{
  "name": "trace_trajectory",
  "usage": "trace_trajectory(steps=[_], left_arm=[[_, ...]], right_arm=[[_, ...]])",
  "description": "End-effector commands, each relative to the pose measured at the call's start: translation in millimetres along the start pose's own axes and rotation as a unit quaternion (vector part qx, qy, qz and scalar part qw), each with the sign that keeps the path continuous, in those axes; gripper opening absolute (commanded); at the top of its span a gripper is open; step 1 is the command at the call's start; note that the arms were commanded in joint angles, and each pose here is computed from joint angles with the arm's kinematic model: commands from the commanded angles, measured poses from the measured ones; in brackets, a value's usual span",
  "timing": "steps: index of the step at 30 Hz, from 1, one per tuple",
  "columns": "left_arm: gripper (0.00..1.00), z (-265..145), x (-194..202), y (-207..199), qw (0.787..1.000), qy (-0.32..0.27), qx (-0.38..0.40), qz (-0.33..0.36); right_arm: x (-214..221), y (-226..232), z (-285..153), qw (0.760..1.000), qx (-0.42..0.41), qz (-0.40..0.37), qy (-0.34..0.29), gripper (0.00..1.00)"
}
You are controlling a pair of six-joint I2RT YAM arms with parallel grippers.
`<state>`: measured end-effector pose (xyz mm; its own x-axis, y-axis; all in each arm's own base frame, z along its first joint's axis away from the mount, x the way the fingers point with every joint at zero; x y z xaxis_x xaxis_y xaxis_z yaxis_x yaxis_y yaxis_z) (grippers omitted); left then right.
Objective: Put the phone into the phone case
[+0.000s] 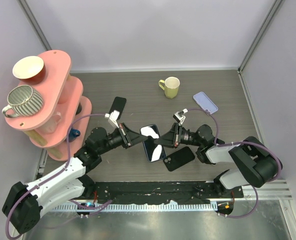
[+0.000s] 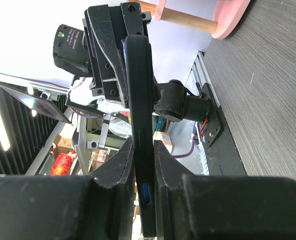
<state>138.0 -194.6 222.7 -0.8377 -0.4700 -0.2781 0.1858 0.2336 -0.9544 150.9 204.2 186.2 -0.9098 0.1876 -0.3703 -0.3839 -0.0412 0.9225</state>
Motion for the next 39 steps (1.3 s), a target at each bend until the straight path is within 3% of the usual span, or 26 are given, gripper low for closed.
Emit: trace_trajectory(steps=[1,2,6,9,13,16,21,24,28,31,32,35,37,39], left_arm=[[0.00,-2,0,-5,0.998,0.005,0.021,0.052],[0.00,-2,0,-5,0.998,0.009,0.022,0.052],[0.40,-4,0,-7,0.998,0.011,0.018,0.056],[0.55,-6,-1,-6,0.998,-0.001,0.013,0.055],[0.57,-6,-1,-10,0.998,-0.005,0.035,0.048],[0.45,-3,1,-11,0.998,0.006,0.055,0.038],[0.01,3,1,-9,0.998,0.026,0.046,0.038],[0.00,3,2,-6,0.997,0.037,0.028,0.054],[0.00,2,1,-5,0.997,0.040,0.019,0.061],[0.00,2,2,-9,0.997,0.047,0.029,0.058],[0.04,2,3,-9,0.997,0.051,0.032,0.058],[0.38,2,4,-10,0.996,0.058,0.035,0.056],[0.50,0,5,-9,0.996,0.059,0.037,0.050],[0.52,-1,7,-6,0.996,0.057,0.052,0.042]], right_arm=[[-3,35,-2,0.987,-0.115,-0.108,-0.014,0.13],[-3,37,-1,0.987,-0.118,-0.111,-0.012,0.09],[-3,47,-4,0.983,-0.132,-0.125,-0.015,0.01],[-2,52,-5,0.982,-0.139,-0.128,-0.013,0.01],[-2,57,-7,0.981,-0.145,-0.129,-0.015,0.01],[-1,57,-7,0.981,-0.144,-0.128,-0.015,0.01],[-2,54,-6,0.983,-0.141,-0.121,-0.012,0.18],[-3,55,-5,0.982,-0.142,-0.121,-0.012,0.30],[-7,59,-2,0.981,-0.149,-0.125,-0.013,0.34],[-10,60,0,0.981,-0.150,-0.125,-0.016,0.19],[-11,60,1,0.980,-0.151,-0.125,-0.018,0.09],[-14,67,1,0.977,-0.159,-0.135,-0.035,0.01],[-16,72,1,0.976,-0.165,-0.138,-0.046,0.01],[-19,73,2,0.975,-0.166,-0.139,-0.056,0.01]])
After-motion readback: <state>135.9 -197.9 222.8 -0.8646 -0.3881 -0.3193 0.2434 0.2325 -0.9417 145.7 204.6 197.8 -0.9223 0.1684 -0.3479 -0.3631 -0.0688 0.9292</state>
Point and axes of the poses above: each gripper's point midway between its finger pads, its own z axis out along the fingers, its own y axis along the line the jaws close on, x = y × z, the point moved 9 cm from there along -z, back along the fingers, and after that the axes turned 7 degrees about -z, right-handed, at the moved point
